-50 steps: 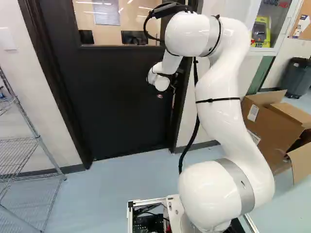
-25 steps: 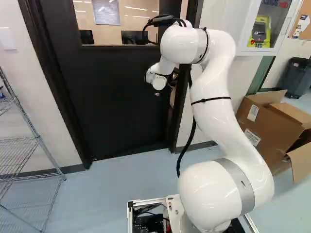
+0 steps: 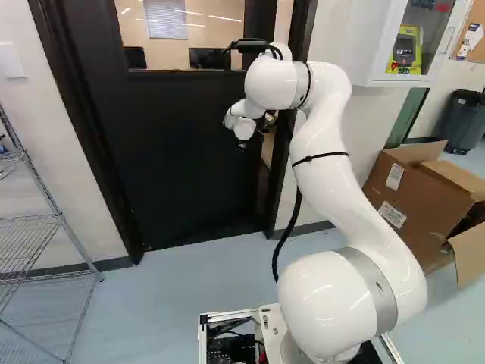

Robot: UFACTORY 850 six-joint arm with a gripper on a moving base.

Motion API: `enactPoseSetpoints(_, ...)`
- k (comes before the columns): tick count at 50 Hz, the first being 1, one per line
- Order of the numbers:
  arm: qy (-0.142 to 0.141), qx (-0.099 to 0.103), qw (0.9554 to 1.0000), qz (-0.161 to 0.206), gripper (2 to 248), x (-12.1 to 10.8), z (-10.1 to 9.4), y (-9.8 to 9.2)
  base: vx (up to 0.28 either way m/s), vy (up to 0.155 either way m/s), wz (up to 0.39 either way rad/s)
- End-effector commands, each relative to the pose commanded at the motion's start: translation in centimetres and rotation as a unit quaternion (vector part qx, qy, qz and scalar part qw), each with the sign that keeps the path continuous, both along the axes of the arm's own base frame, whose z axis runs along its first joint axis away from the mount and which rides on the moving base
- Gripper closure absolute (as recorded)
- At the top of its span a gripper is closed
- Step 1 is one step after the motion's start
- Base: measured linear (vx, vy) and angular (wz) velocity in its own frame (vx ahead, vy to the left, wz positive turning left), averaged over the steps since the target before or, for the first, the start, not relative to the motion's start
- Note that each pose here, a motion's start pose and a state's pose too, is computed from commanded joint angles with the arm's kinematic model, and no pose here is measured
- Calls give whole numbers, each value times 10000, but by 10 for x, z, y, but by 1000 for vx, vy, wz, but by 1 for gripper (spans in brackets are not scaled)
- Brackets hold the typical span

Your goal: Open the door and move inside

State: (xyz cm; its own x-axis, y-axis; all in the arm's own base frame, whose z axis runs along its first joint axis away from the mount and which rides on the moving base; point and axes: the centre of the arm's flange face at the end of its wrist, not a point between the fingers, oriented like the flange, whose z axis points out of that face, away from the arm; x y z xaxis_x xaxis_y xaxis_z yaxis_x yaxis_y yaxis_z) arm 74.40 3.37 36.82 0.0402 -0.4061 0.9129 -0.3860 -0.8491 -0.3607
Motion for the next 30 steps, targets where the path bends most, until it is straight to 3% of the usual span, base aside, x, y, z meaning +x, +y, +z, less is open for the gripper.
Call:
enactPoseSetpoints(13,128,-83,9998,130,3,-22,5,2,0,0,0)
enactPoseSetpoints(22,298,-279,9979,507,3,-38,8,10,0,0,0)
enactPoseSetpoints(30,465,-483,9934,931,3,-52,10,21,0,0,0)
